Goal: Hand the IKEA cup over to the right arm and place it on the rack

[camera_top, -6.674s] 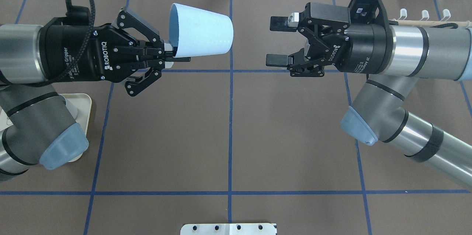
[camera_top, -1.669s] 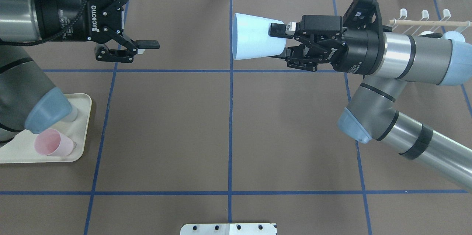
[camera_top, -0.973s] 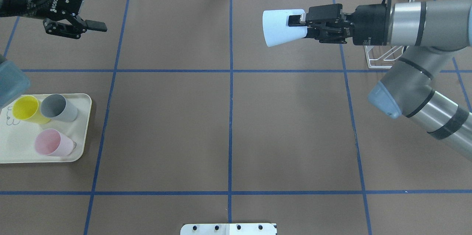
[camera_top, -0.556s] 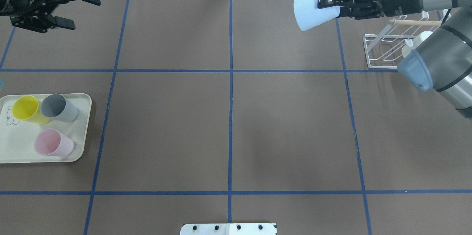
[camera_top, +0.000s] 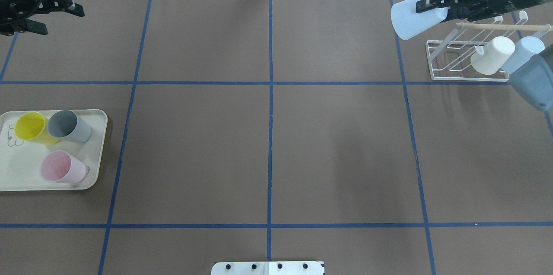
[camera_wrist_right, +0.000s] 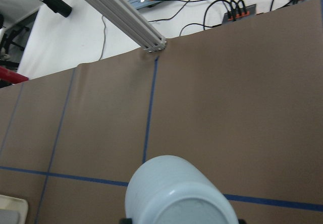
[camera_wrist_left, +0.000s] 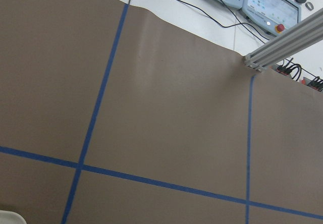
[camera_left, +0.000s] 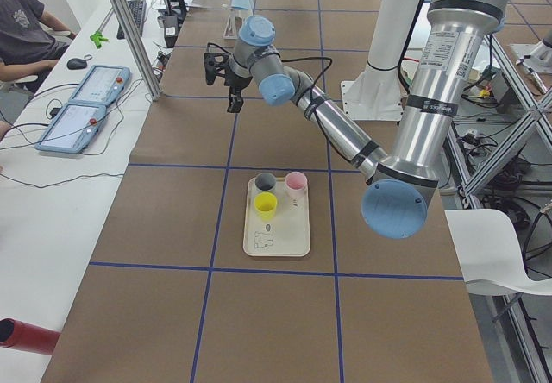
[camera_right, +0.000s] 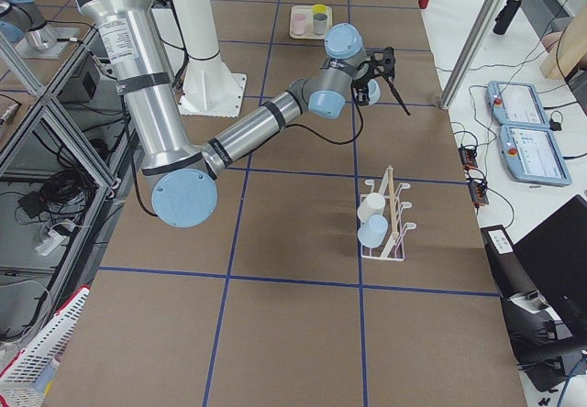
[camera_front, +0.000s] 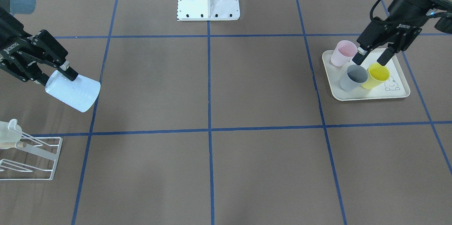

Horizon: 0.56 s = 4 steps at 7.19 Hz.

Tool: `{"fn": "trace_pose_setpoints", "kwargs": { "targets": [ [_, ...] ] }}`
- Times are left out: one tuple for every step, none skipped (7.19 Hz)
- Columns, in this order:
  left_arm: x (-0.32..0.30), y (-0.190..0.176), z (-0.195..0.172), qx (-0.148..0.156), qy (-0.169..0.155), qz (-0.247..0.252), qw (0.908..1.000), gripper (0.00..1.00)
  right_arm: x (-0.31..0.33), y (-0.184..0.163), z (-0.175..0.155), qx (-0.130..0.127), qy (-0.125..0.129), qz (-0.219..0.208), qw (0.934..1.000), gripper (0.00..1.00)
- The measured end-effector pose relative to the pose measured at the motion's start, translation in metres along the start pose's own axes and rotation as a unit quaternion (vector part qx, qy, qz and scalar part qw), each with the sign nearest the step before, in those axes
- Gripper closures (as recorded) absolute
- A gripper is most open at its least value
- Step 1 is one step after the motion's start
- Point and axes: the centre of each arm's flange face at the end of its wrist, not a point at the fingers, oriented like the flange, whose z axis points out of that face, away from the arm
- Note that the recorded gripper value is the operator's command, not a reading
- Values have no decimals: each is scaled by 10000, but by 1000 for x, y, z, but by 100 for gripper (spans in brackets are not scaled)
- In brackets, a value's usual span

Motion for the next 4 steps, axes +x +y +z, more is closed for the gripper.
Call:
{"fn": "trace_pose_setpoints", "kwargs": {
  "targets": [
    [-17, 0, 2, 37, -172, 112, 9998, 0, 4, 0, -8, -127, 449, -96, 9989, 60],
    [-32, 0, 2, 49, -297, 207, 9993, 0, 18, 3, -15, -284, 793, -167, 9963, 60],
    [-43, 0, 2, 50, -380, 259, 9989, 0, 42, 7, -22, -437, 1053, -183, 9933, 61],
    [-51, 0, 2, 35, -440, 265, 9987, 0, 70, 11, -28, -594, 1261, -205, 9900, 62]
  ]
}}
